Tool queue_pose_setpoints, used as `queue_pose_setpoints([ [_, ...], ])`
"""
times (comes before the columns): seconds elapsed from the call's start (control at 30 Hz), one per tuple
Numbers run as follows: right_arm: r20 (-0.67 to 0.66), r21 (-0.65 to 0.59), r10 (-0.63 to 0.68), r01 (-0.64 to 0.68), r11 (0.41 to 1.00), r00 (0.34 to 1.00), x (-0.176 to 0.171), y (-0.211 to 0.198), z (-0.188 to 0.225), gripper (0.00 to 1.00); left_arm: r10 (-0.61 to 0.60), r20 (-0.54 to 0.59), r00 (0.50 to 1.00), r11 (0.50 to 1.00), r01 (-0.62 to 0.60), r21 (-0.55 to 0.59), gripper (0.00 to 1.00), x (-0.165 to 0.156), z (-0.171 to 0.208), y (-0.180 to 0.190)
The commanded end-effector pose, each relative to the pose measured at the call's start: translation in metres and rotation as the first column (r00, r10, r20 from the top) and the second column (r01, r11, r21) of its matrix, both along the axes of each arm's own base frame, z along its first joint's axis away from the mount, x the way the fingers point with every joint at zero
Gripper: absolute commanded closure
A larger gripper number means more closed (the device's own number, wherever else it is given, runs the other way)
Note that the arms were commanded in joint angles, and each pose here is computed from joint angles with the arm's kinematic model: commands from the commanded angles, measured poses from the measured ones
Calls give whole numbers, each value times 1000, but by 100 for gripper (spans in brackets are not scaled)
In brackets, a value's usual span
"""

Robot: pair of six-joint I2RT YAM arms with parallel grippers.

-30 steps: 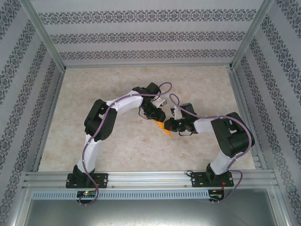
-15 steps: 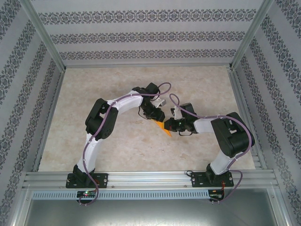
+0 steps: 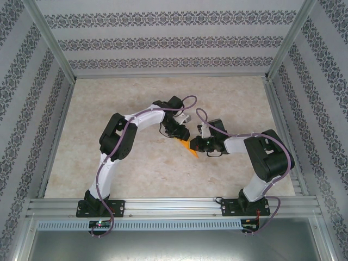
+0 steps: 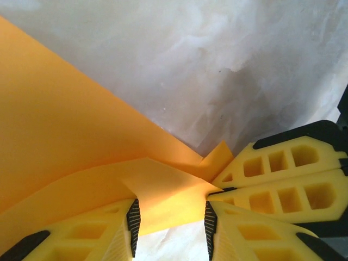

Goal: Fold a paper plane with a square sheet of paper (pick it up from the middle)
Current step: Fold the wing for the fifth time at the center of the table.

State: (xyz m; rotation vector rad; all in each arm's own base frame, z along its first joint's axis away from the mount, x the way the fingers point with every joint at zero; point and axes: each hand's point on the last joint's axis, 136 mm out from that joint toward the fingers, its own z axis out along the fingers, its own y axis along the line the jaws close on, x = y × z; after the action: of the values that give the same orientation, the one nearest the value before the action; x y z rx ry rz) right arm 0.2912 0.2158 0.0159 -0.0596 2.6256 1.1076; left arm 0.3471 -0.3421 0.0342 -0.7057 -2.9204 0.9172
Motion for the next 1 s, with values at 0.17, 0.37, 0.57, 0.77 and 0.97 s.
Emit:
queue_pose_setpoints([
  [0.17,-151,-121,-31,12,993,988,-32,-19,-36,98,-6,18,1000,1000,6,-14,59,13,-7,2],
  [0.37,-154,-120,-27,8,993,988,-33,-18,-37,98,-4,9,1000,1000,4,-9,60,13,-12,4],
  [0.57,-153,-117,-28,10,993,988,-33,-18,-36,98,5,-5,1000,1000,-5,-4,60,15,-17,7],
  [0.77,-146,-112,-27,11,994,989,-31,-17,-33,97,17,-34,999,1000,-17,20,60,16,-31,15],
  [0.97,-121,-120,-30,15,993,992,-27,-18,-23,90,11,-60,998,998,-7,63,60,12,-43,23],
])
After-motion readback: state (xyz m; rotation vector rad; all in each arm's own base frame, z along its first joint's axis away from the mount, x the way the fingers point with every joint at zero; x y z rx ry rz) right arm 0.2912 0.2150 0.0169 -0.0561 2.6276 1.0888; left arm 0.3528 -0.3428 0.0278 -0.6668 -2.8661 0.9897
